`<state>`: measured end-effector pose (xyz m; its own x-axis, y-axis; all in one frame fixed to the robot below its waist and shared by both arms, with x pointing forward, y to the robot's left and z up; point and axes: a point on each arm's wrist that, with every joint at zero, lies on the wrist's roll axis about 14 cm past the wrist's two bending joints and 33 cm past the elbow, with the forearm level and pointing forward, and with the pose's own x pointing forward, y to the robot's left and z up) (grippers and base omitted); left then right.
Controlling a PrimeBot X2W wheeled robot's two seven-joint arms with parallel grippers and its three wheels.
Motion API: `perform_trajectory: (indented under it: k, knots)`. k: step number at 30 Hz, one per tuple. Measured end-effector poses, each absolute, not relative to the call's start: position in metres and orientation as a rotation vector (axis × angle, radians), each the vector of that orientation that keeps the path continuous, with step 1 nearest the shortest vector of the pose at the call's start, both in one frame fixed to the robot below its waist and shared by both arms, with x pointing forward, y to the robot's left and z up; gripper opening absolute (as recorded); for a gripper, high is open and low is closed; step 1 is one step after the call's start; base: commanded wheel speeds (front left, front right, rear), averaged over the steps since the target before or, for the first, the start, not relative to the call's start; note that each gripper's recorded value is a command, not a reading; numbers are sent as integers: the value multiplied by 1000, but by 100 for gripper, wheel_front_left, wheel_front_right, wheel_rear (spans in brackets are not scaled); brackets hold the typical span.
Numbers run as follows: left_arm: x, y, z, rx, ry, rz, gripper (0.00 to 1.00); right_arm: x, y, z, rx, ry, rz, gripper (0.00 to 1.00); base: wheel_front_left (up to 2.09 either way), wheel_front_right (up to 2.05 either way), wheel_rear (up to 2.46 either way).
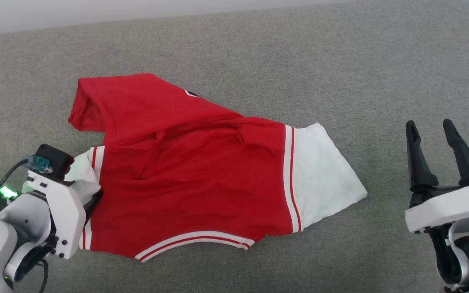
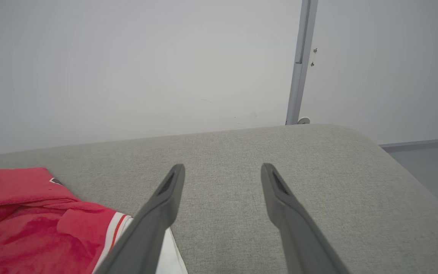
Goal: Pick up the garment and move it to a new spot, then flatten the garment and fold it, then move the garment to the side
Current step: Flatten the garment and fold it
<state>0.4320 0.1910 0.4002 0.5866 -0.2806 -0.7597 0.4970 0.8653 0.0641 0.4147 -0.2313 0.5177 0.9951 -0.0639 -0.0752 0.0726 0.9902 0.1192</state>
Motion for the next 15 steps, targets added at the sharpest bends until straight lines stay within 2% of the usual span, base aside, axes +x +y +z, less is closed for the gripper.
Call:
perform_trajectory:
  k: [1, 2, 3, 4, 15]
  knots:
    - [433, 191, 400, 283, 826, -460, 75, 415, -231, 517, 124, 73, -69, 100, 0, 0, 0]
    - [433, 193, 399, 286, 831, -455, 42, 415, -231, 516, 127, 74, -67, 100, 0, 0, 0]
    - [433, 194, 397, 292, 836, -454, 17, 416, -230, 515, 127, 76, -66, 100, 0, 0, 0]
    - [433, 195, 396, 295, 840, -455, 0, 416, -230, 514, 128, 77, -65, 100, 0, 0, 0]
    - [441, 204, 409, 244, 813, -419, 0, 421, -227, 513, 131, 77, -57, 100, 0, 0, 0]
